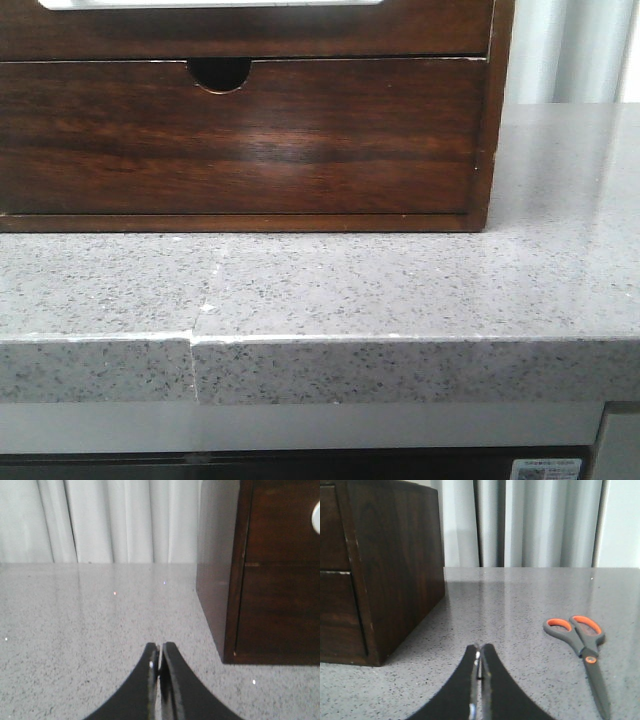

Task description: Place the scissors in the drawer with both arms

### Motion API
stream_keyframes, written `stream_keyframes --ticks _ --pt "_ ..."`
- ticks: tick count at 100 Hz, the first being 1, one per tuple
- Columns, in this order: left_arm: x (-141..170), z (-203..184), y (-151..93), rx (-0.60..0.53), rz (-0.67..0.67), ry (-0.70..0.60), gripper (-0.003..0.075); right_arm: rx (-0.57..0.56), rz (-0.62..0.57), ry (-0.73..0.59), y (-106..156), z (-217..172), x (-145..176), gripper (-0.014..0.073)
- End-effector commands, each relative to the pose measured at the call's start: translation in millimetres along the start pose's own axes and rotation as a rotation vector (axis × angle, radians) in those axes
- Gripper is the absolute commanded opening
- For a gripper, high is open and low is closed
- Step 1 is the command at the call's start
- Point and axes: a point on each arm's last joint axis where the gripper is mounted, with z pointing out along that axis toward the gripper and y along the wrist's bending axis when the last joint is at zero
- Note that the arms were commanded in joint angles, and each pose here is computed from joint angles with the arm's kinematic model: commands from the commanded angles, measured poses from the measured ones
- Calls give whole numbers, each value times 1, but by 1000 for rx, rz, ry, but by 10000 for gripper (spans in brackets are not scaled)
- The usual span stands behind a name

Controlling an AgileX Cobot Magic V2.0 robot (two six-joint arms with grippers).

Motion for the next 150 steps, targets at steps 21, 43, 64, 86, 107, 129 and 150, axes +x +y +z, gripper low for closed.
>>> stream_keyframes --ticks 21,43,64,86,107,129,150 --pt "-63 -6 -2 22 -58 -77 -20 6 13 -7 2 3 -71 -69" --pt "-109 8 -5 50 -54 54 -20 30 -44 218 1 32 -107 -69" --pt "-130 28 -7 62 -46 151 -20 63 -110 398 -2 60 -126 -69" --pt "-130 33 -7 61 -47 164 -20 57 -112 404 -2 76 -125 -69" --pt "-130 33 -7 61 -47 166 -20 55 -111 435 -2 83 -120 -69" --pt "-130 33 -7 61 -47 164 -20 55 -110 435 -2 83 -119 -69" --pt "-132 33 -5 48 -22 140 154 61 -132 443 -3 83 -119 123"
